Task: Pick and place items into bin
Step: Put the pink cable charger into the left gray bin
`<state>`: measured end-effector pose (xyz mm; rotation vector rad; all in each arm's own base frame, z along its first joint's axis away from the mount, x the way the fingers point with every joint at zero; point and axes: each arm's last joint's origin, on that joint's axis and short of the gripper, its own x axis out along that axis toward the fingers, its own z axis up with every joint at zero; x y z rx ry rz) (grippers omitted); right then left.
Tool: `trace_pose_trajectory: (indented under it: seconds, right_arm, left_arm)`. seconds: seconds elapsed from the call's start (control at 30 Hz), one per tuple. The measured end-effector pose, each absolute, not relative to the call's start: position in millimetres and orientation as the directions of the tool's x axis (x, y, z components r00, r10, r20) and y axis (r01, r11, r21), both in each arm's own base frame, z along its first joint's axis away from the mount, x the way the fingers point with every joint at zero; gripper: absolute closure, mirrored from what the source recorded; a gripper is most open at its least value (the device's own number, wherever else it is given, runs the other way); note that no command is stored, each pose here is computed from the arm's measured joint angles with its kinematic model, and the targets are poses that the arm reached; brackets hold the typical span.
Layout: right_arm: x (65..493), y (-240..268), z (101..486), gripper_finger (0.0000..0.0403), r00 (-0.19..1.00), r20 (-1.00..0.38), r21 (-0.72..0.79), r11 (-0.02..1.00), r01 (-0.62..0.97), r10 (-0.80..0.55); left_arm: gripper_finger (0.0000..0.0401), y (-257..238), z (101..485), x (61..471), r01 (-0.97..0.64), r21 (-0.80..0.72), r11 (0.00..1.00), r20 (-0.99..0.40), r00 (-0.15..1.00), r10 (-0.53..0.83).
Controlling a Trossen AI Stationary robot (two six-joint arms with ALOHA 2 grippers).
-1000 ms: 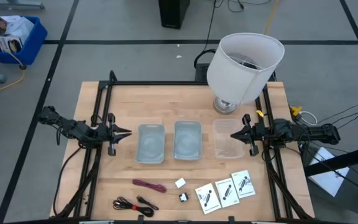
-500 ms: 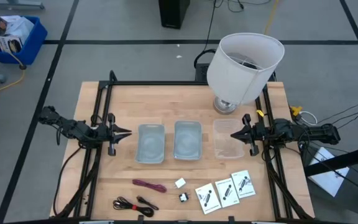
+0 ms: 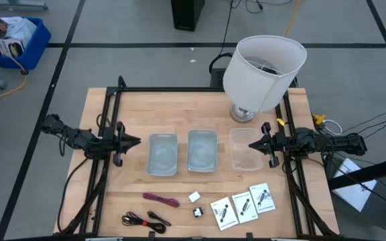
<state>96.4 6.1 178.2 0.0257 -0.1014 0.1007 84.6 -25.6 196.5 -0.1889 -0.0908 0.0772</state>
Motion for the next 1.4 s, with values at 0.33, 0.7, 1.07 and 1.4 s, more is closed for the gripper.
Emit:
trace_pose_trajectory:
  seconds: [0.33,0.7,1.07,1.4]
  right_arm:
    - [96.1,6.1,180.7,0.0403,0.987,0.128,-0.049,0.994,-0.093,0.099]
    - [94.4,5.9,190.5,0.0403,0.969,0.230,-0.140,0.988,-0.064,0.095]
    - [93.9,-3.2,190.1,0.0403,0.951,0.220,-0.073,0.968,0.239,-0.218]
    - [93.3,-2.1,193.5,0.0395,0.950,0.255,-0.084,0.974,0.208,-0.181]
  left_arm:
    - [0.0348,-25.3,200.2,84.2,-0.085,-0.086,0.993,0.116,0.989,0.095]
    - [0.0388,-44.7,221.6,110.7,0.015,0.079,0.997,-0.164,0.986,-0.002]
    - [0.0392,-100.9,264.6,178.2,0.159,0.145,0.977,-0.627,0.778,-0.033]
    - [0.0373,-144.9,228.1,222.5,0.231,0.021,0.973,-0.765,0.630,-0.133]
